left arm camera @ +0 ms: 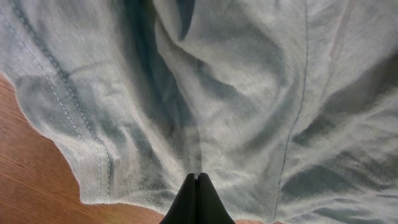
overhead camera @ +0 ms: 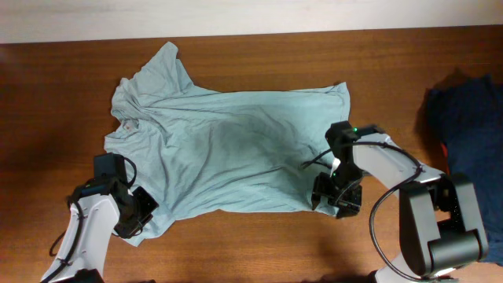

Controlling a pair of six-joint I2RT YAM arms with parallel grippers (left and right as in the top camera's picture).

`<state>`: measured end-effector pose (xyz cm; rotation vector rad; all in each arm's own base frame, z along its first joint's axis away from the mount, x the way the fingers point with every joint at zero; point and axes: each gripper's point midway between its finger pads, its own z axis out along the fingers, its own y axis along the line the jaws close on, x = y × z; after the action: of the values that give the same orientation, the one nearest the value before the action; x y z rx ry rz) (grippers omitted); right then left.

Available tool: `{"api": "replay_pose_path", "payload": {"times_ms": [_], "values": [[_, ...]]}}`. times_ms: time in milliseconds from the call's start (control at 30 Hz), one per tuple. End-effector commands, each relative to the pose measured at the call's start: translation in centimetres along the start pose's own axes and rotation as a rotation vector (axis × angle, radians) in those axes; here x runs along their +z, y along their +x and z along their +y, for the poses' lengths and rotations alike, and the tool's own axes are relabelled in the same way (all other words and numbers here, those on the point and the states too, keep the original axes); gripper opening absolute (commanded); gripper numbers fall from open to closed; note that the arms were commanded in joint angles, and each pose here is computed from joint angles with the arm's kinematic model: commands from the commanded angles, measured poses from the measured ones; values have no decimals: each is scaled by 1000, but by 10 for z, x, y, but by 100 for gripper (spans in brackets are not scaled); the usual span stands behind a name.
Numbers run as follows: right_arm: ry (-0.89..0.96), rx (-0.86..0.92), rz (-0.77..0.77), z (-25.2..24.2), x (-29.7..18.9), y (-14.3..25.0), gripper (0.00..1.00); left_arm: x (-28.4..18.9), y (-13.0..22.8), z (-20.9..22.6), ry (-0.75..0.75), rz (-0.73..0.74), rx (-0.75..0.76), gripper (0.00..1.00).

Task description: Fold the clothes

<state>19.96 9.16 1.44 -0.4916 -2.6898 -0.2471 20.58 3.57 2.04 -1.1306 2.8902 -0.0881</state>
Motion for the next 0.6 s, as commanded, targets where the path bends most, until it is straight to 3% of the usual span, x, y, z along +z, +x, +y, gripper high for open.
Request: {"api": "replay_pose_path", "payload": {"times_ms": [0,100,233,333,433,567], "values": [[-25,78,21,-3,16,5,65,-3,-4,2,-4,-22,61,0],[-43,66,-26,1,17,-7,59,-3,-5,1,-2,-26,70,0],[-17,48,-126,-1,14,-29,26,-3,-7,1,-5,-37,81,0],[14,25,-184,0,0,-41,11,-3,-8,0,-2,-42,101,0],[15,-55,-196,7,-22,-40,4,-3,-9,0,-1,-46,118,0],[101,-76,-237,2,-66,-37,4,-3,-10,-1,1,-51,119,0]]}}
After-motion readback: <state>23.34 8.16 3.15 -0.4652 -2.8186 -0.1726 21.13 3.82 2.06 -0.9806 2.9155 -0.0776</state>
